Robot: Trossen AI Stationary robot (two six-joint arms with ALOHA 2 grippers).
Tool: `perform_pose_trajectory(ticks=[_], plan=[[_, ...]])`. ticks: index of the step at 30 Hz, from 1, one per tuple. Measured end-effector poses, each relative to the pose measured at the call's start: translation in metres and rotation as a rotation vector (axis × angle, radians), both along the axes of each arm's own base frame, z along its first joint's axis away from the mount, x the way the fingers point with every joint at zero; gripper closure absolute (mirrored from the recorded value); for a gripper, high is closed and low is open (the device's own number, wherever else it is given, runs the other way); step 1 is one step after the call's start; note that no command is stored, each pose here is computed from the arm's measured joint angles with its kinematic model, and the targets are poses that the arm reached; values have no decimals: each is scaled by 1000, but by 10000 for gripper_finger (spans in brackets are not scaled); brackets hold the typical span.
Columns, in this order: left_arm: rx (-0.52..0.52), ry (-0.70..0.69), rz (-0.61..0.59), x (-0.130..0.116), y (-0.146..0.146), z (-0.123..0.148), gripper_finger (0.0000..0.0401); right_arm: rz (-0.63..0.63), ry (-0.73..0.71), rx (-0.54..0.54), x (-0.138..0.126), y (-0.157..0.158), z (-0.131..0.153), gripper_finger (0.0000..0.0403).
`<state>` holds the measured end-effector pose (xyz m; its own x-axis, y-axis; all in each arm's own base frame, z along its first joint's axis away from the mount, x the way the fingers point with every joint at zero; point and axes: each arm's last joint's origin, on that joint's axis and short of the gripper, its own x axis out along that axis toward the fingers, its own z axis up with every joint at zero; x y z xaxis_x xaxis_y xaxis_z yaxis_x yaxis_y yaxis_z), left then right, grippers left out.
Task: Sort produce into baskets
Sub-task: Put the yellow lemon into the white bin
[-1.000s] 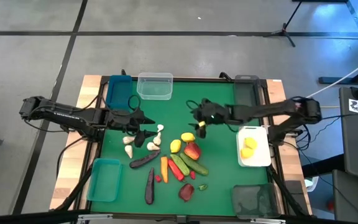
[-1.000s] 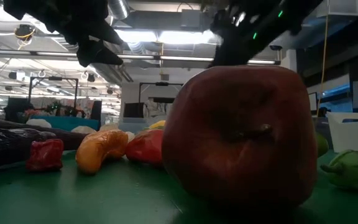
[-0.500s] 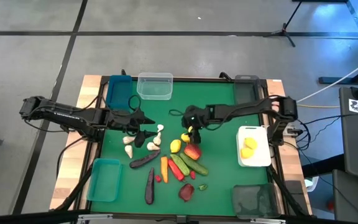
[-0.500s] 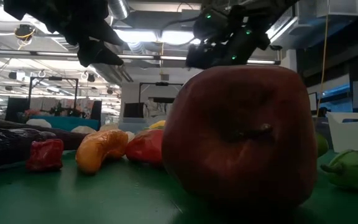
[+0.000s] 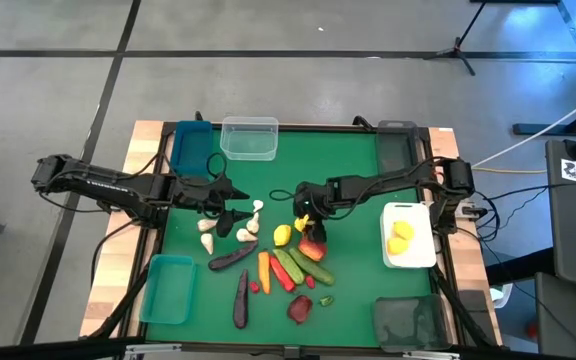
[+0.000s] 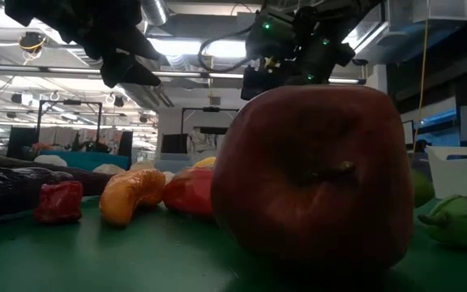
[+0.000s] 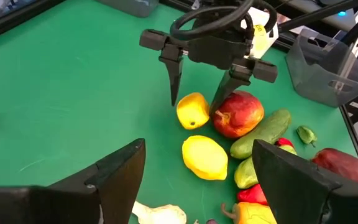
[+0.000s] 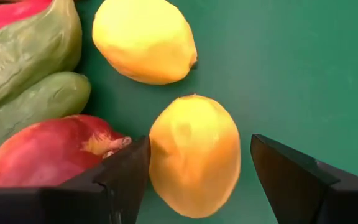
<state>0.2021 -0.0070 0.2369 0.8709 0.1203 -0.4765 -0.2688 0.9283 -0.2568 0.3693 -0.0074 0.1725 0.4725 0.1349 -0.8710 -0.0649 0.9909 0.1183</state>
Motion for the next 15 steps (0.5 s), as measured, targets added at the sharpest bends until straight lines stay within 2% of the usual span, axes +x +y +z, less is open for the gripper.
perform_pose_trajectory(ticks=[8,15], plan=[[-2,-1,1,0,0,0,111,-30,10,16,0,0,-2,126],[-2,0,1,0,0,0,111,-39,45,21,5,0,-20,126]])
